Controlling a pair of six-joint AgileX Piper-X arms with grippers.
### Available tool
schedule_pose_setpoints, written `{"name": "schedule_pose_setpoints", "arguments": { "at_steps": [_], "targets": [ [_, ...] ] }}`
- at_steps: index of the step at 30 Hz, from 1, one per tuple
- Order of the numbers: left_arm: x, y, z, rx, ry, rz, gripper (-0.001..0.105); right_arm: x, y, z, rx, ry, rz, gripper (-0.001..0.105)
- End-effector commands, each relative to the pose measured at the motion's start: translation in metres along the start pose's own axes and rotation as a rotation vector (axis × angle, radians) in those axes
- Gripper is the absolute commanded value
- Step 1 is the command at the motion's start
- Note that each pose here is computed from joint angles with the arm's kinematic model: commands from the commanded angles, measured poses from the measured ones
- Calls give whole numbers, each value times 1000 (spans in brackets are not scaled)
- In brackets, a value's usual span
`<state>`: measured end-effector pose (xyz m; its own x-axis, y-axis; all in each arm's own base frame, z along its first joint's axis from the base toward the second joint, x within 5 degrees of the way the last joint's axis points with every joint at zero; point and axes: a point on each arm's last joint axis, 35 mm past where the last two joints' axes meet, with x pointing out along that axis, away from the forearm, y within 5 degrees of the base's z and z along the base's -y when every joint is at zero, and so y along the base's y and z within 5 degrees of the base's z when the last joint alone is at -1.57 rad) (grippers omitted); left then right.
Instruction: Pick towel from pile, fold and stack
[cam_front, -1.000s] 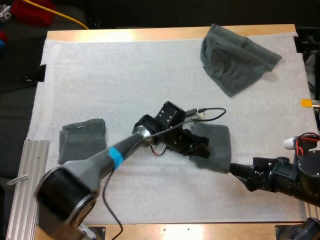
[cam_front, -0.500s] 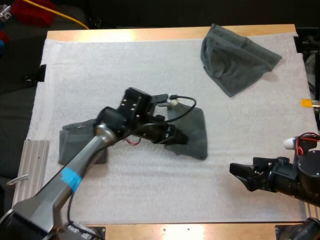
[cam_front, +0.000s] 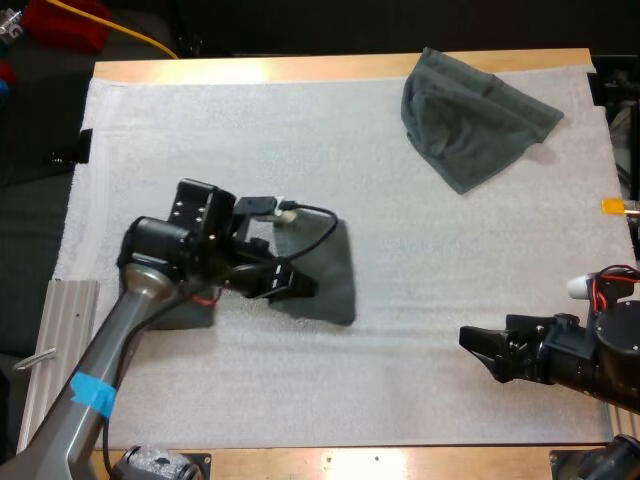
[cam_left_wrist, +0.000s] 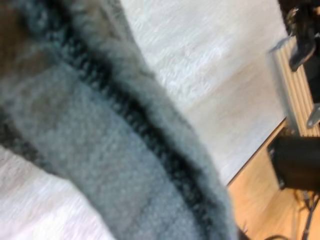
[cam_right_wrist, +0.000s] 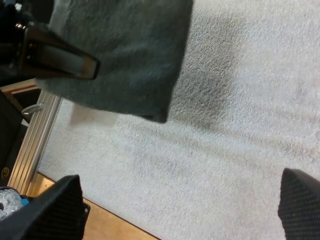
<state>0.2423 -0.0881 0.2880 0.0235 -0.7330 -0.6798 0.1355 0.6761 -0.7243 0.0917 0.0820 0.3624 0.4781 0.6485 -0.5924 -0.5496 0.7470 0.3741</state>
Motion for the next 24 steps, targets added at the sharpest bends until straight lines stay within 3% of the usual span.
{"name": "schedule_pose_setpoints", "arguments": {
  "at_steps": [1, 14, 19, 24],
  "targets": [
    [-8, -4, -2, 34, -8, 16, 0, -3, 2, 2, -13, -9, 10, 77],
    [-44, -14, -1, 115, -35, 285, 0, -3, 2, 2, -13, -9, 10, 77],
    [-56, 1, 0, 61, -65, 437, 0, -3, 2, 2, -13, -9, 10, 77],
    [-79, 22, 1, -41, -134, 458, 0, -3, 2, 2, -13, -9, 10, 77]
  ]
}}
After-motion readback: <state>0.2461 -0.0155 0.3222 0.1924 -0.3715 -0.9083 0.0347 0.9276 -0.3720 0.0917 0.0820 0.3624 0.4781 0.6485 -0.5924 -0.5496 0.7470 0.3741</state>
